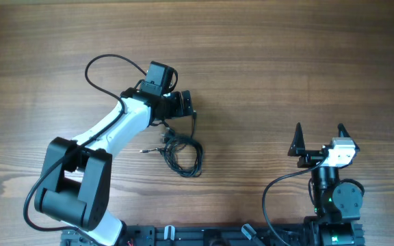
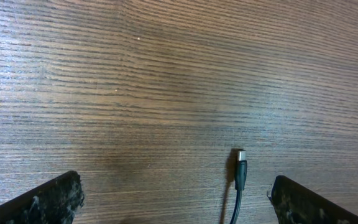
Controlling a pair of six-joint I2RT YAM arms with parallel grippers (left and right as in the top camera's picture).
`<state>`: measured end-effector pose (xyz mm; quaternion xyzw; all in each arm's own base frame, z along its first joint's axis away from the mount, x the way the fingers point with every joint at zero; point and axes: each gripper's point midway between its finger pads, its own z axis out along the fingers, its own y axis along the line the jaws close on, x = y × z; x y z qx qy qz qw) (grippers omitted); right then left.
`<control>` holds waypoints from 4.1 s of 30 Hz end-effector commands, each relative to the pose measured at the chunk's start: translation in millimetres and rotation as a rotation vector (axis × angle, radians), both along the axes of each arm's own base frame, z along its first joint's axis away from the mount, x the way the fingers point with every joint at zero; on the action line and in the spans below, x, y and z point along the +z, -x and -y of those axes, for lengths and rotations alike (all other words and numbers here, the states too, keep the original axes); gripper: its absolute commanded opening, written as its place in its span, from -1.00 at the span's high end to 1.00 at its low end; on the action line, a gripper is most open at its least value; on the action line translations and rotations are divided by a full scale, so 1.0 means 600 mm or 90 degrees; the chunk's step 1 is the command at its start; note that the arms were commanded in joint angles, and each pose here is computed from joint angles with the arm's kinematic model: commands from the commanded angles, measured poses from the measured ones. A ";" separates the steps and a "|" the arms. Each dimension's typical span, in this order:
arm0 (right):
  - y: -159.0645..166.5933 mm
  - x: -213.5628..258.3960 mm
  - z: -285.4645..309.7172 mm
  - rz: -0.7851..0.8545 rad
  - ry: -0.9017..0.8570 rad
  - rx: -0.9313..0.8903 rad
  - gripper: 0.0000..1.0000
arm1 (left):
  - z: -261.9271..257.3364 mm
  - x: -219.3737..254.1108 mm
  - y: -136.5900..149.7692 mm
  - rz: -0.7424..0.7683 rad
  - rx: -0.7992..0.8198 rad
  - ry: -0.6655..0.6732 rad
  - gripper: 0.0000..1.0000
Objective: Untangle cables
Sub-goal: 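Release the cables and hover the left gripper above a cable end, then move the right gripper forward to the cable bundle beside the left gripper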
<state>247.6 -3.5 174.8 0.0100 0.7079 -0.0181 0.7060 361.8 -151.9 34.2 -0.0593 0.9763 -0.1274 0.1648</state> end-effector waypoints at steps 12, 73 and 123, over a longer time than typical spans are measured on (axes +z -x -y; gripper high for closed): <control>0.001 0.002 0.006 0.005 -0.009 -0.011 -1.00 | -0.008 0.006 -0.009 0.024 0.009 -0.019 -0.86; 0.012 -0.116 -0.310 -0.773 -0.418 0.453 0.04 | 0.029 -0.050 0.113 -0.173 0.047 0.011 -0.15; 0.011 -0.200 -0.417 -0.753 -0.256 0.357 0.14 | -0.008 -0.091 0.123 -0.283 0.387 0.040 0.14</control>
